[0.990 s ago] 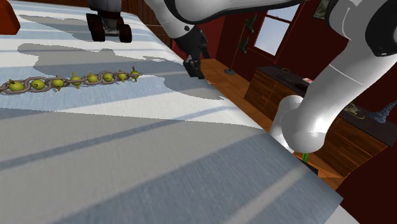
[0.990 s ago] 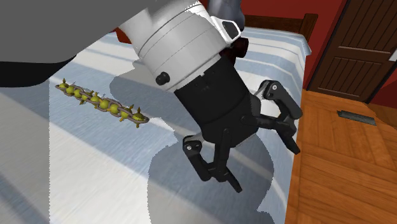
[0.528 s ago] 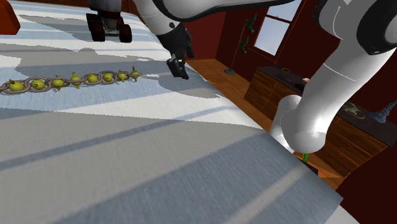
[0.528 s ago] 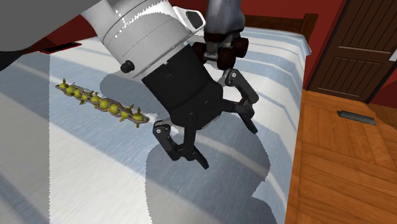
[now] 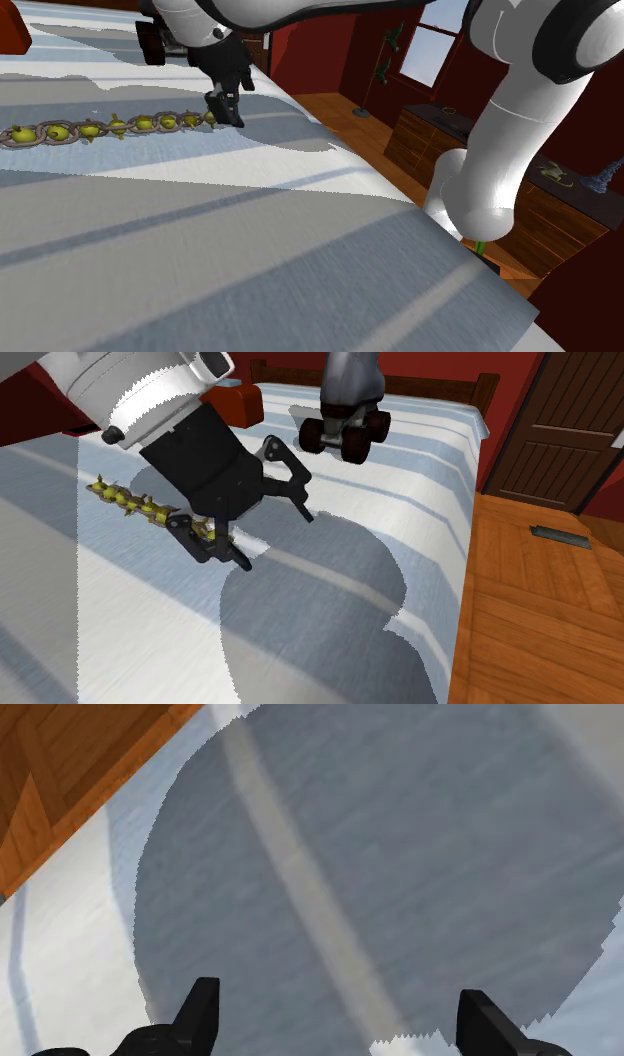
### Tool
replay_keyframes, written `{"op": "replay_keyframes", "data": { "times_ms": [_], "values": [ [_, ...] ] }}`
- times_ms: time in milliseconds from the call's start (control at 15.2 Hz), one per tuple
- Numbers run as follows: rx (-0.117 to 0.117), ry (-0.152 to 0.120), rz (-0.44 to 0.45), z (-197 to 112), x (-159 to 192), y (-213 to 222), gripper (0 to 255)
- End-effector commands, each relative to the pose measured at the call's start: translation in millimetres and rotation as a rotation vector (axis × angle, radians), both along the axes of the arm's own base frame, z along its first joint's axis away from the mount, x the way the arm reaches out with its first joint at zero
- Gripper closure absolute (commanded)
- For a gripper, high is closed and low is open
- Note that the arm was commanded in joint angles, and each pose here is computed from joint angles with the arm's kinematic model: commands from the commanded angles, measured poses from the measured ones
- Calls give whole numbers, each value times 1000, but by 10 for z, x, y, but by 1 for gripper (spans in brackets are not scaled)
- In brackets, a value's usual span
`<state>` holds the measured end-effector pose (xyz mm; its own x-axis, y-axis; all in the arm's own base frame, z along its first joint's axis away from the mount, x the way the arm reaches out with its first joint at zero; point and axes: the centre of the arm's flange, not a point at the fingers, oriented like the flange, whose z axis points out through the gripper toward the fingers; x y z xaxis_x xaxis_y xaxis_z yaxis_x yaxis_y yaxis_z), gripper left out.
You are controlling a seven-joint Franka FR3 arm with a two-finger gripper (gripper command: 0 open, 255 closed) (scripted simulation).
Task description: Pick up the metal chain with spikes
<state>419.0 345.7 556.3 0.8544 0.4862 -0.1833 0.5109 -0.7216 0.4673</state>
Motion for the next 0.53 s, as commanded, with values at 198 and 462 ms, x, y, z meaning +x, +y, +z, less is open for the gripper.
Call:
{"op": "replay_keyframes", "data": {
  "times_ms": [198, 462],
  "values": [
    [71, -78, 104, 87, 39, 497, 0],
    [125, -138, 186, 208, 28, 893, 0]
  ]
}}
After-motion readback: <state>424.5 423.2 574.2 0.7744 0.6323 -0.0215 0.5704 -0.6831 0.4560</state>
